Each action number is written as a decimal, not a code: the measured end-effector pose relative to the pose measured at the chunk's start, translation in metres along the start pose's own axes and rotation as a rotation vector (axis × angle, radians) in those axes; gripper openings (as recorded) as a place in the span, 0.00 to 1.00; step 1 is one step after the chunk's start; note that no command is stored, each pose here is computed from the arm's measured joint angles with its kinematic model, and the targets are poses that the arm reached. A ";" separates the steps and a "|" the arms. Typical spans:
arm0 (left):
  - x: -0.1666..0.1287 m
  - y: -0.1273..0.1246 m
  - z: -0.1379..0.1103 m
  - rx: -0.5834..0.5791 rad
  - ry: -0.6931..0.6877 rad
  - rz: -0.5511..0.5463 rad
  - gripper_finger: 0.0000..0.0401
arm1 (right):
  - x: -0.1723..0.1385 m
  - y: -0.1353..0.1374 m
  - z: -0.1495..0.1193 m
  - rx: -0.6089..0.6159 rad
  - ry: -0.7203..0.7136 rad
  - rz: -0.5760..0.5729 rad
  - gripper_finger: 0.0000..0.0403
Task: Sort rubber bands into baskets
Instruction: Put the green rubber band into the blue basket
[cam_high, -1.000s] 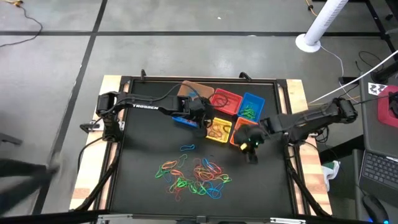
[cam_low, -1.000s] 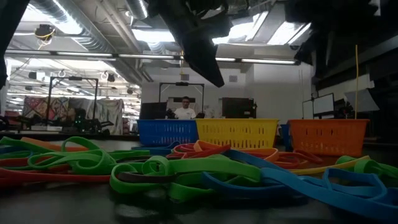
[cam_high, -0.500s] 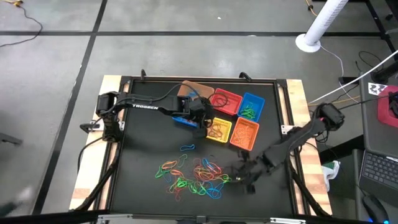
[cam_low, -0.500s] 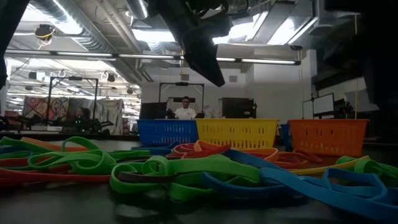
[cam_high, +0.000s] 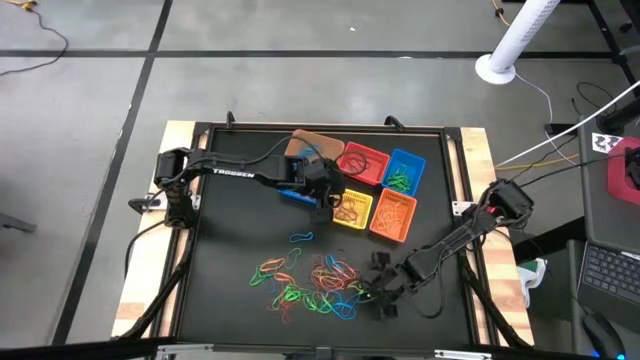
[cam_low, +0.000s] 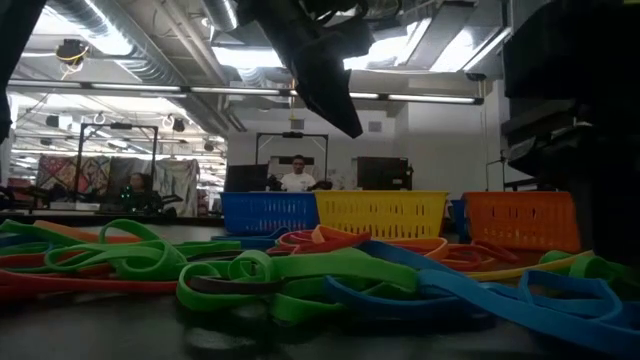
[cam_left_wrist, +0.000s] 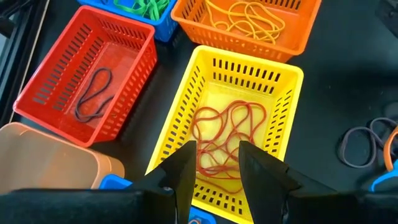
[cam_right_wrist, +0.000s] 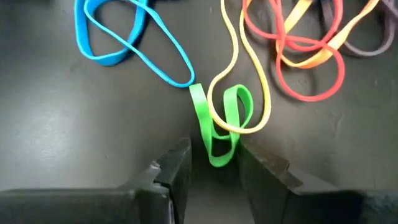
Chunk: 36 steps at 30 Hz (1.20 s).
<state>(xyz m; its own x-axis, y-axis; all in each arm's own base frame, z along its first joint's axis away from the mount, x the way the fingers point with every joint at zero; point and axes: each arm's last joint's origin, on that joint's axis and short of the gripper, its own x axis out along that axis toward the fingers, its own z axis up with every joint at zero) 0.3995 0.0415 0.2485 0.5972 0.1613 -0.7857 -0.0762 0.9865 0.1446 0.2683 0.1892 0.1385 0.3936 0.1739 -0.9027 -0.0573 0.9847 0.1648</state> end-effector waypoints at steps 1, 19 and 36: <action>0.000 0.000 0.000 0.000 0.000 0.000 0.29 | 0.001 0.000 0.000 0.001 -0.005 0.004 0.33; 0.000 0.000 0.000 0.000 -0.003 0.001 0.29 | -0.021 -0.007 0.010 0.104 0.084 0.046 0.06; 0.000 0.000 0.000 0.001 -0.002 0.001 0.29 | -0.142 -0.095 0.028 -0.017 0.221 -0.290 0.02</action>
<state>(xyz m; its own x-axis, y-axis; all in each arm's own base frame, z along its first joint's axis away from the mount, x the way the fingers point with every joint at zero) 0.3997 0.0418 0.2485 0.5988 0.1622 -0.7843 -0.0763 0.9864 0.1457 0.2433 0.0702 0.2623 0.1876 -0.1161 -0.9754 0.0114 0.9932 -0.1160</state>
